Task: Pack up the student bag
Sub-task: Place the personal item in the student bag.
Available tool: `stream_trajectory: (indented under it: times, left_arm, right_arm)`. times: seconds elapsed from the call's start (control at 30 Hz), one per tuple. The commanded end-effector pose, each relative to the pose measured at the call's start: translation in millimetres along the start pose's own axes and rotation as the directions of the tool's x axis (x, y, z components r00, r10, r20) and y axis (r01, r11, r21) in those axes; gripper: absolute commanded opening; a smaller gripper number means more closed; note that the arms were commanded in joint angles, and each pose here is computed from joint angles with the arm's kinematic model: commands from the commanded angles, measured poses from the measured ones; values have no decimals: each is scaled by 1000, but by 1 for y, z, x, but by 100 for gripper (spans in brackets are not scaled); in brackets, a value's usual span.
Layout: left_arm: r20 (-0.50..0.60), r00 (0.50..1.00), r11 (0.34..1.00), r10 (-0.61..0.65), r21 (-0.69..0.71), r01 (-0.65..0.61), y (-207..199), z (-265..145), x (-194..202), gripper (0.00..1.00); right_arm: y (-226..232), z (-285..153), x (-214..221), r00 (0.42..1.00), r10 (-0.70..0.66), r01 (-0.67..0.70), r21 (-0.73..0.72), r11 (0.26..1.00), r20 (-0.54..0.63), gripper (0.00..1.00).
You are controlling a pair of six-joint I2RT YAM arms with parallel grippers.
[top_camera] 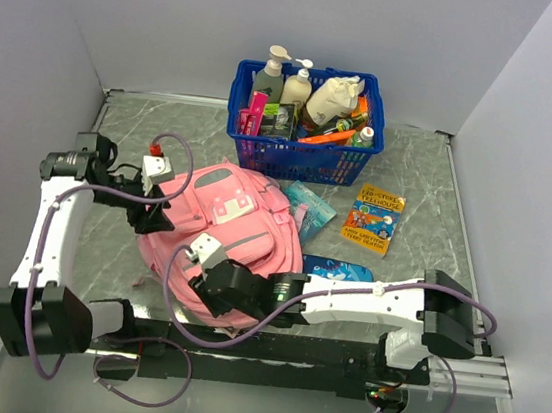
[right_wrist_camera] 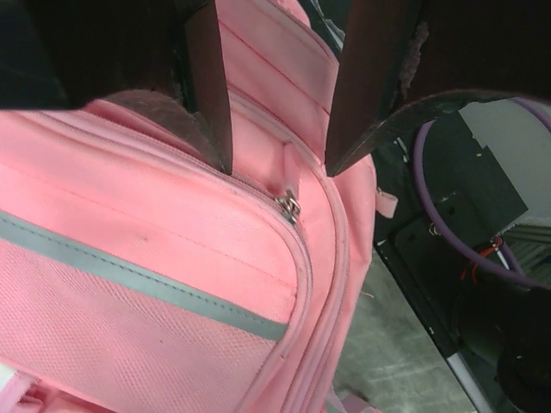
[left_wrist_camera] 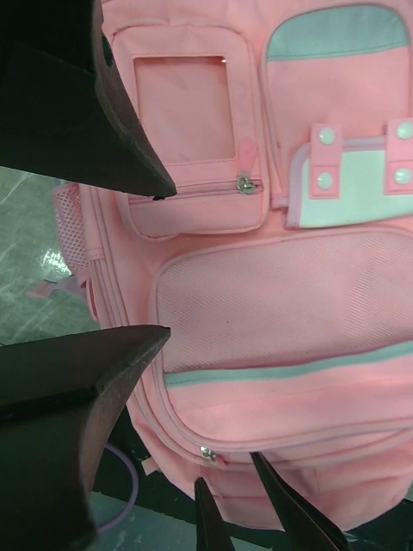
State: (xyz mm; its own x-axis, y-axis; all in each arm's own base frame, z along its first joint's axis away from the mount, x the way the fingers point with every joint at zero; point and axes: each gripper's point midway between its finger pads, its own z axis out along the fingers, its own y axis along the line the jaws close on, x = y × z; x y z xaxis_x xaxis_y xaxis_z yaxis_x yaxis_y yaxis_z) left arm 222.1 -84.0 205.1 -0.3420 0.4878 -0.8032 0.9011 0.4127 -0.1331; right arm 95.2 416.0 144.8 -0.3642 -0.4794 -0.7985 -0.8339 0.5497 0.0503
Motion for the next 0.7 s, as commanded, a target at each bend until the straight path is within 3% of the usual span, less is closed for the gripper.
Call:
stream_trajectory:
  times: [0.0,0.37,0.47,0.57,0.67]
  left_arm:
    - [77,996,999,41,-1,-41,-11,-4,-17,66]
    - [101,993,997,68,-29,-66,-14,-1,-18,68]
    - [124,991,998,52,11,-54,-24,0,-26,69]
    - [136,985,991,106,67,-116,-45,5,-41,71]
    - [95,979,976,181,105,-190,-63,22,-33,72]
  right_arm:
    - [10,7,-26,998,1,-1,-9,1000,59,52]
    - [6,9,-1,1000,10,-10,21,1000,-13,34]
    - [8,12,1,999,4,-4,26,1000,-35,21]
    - [3,8,-2,1000,7,-5,51,999,-28,0]
    - [-7,-5,-7,999,39,-40,68,997,12,0]
